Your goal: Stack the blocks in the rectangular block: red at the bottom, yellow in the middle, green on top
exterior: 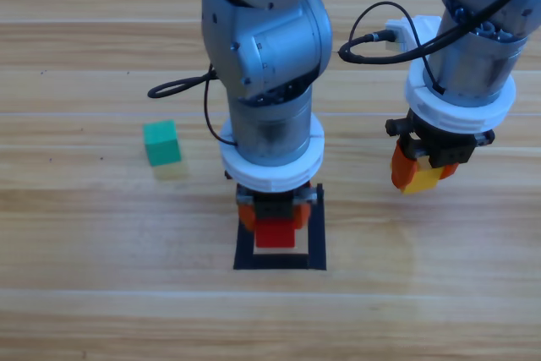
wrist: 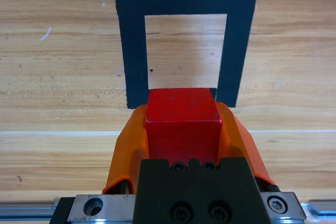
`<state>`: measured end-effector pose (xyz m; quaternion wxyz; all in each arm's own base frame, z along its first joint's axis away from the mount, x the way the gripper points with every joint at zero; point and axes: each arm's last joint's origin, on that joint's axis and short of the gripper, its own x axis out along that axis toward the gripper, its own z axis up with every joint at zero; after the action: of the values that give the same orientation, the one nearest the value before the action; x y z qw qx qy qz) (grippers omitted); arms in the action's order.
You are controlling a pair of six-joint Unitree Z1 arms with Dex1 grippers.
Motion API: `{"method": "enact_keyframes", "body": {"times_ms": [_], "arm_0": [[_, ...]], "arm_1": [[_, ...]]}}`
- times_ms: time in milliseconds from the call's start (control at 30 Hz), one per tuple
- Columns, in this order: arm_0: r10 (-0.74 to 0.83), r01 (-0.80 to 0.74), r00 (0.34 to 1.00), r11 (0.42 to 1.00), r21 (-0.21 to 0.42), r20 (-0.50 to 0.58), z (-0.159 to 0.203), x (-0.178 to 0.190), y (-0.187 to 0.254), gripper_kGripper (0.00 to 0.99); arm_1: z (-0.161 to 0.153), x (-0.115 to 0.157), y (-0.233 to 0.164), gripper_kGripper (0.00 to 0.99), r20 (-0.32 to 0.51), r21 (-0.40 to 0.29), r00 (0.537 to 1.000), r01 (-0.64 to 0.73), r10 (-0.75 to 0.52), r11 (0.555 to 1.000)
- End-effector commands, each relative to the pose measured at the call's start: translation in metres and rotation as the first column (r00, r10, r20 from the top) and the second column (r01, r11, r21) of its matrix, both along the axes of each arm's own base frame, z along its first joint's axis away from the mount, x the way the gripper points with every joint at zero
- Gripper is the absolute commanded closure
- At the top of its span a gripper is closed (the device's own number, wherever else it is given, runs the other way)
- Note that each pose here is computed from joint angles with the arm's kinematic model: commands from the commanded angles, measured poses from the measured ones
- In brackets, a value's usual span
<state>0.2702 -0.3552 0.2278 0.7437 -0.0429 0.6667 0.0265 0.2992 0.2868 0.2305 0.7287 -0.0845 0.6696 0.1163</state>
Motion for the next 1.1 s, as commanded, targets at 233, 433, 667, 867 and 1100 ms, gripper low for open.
{"method": "enact_keyframes", "body": {"times_ms": [233, 433, 667, 867, 1100], "arm_0": [[0.034, -0.033, 0.999, 0.999, 0.032, -0.018, -0.030, 0.008, -0.020, 0.976], [0.025, -0.024, 0.999, 0.998, 0.053, -0.030, -0.043, 0.011, -0.024, 0.976], [0.012, -0.010, 1.000, 0.998, 0.067, -0.028, -0.049, 0.012, -0.025, 0.976], [0.014, -0.012, 1.000, 0.997, 0.072, -0.021, -0.049, 0.014, -0.024, 0.976], [0.013, -0.011, 1.000, 0.997, 0.080, -0.024, -0.053, 0.016, -0.023, 0.978]], "arm_1": [[0.018, -0.012, 0.003, 0.990, 0.040, 0.037, 0.999, -0.032, 0.031, 0.999], [0.018, -0.012, 0.004, 0.990, 0.039, 0.036, 0.999, -0.034, 0.032, 0.999], [0.018, -0.012, 0.004, 0.990, 0.038, 0.037, 0.999, -0.034, 0.033, 0.999], [0.017, -0.011, 0.004, 0.990, 0.038, 0.035, 0.999, -0.034, 0.032, 0.999], [0.017, -0.011, 0.004, 0.990, 0.039, 0.036, 0.999, -0.034, 0.032, 0.999]]}}
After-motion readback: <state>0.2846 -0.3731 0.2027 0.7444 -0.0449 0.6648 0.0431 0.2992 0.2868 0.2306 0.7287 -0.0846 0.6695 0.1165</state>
